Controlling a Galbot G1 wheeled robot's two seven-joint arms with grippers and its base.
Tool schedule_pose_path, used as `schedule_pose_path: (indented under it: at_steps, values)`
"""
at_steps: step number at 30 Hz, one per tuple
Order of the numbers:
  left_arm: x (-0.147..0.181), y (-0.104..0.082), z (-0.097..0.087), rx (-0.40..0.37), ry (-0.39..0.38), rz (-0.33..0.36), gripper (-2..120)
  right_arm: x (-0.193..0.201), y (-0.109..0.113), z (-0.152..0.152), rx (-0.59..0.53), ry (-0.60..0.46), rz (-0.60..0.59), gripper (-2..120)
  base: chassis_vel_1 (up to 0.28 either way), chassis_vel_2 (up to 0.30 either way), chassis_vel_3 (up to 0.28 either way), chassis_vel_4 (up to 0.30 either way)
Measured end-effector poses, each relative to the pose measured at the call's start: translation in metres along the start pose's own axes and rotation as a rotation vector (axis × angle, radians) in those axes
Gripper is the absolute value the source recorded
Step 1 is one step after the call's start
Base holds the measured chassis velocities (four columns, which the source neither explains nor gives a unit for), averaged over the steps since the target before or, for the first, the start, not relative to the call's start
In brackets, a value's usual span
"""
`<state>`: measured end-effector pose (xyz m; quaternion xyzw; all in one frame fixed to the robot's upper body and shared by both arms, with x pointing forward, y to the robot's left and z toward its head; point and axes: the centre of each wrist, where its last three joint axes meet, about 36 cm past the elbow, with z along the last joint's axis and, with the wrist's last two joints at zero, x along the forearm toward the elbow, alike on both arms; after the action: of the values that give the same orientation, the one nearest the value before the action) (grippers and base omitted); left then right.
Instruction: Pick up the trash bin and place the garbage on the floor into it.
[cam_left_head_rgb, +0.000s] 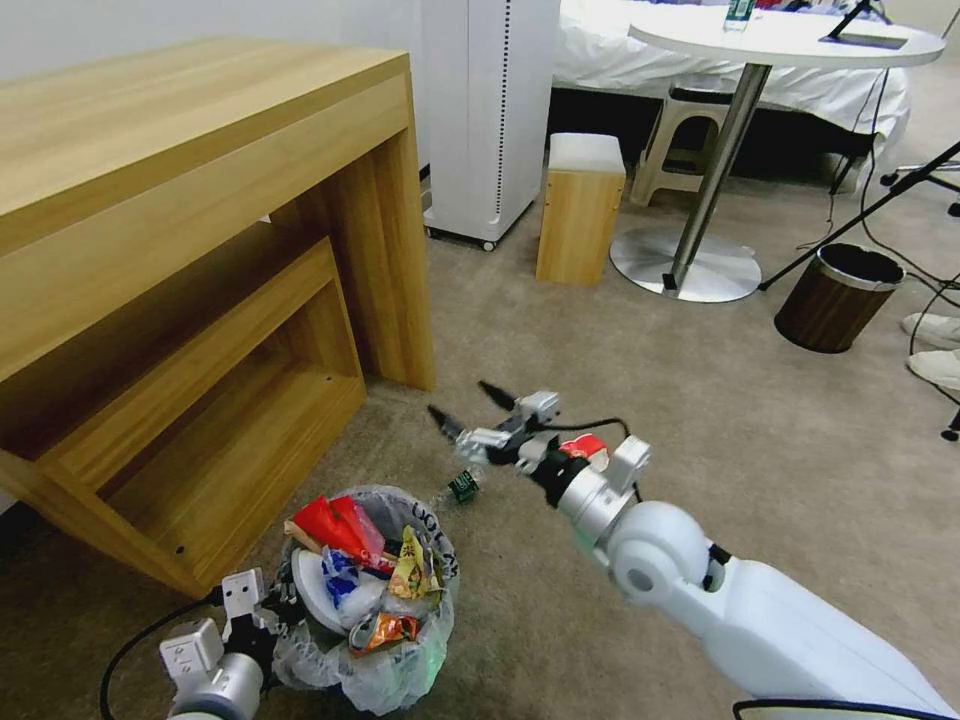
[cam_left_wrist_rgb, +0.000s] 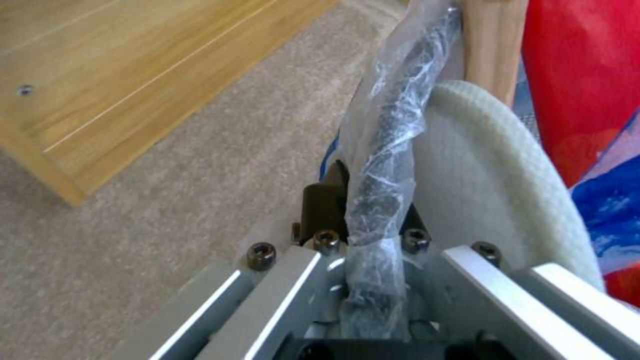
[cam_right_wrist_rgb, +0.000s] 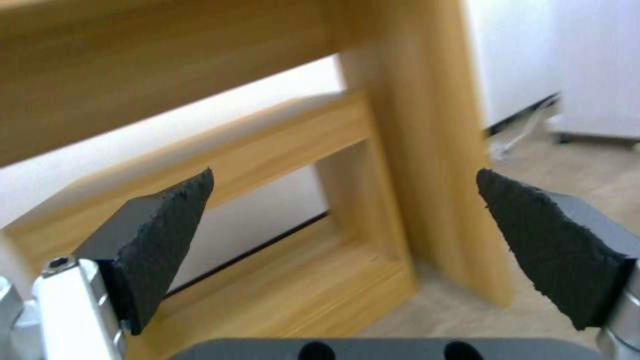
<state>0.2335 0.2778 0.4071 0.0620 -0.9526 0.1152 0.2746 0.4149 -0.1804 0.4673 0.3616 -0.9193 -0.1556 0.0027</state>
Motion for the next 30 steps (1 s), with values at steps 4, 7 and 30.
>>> schedule_pose_path:
  at_steps: [4, 7, 30]
  values:
    - [0.005, 0.004, -0.004, 0.002, 0.008, -0.022, 0, 0.004, -0.02, -0.011, 0.007, -0.033, 0.085, 100, 0.0, 0.0, 0.0, 0.0]
    - [0.007, 0.006, -0.005, 0.001, 0.008, -0.033, 0, 0.006, -0.028, -0.014, 0.012, -0.044, 0.117, 100, 0.0, 0.0, 0.0, 0.0]
    - [0.021, 0.008, -0.013, 0.011, -0.014, -0.038, 0, 0.069, -0.113, 0.016, 0.192, 0.068, 0.699, 100, 0.0, 0.0, 0.0, 0.0]
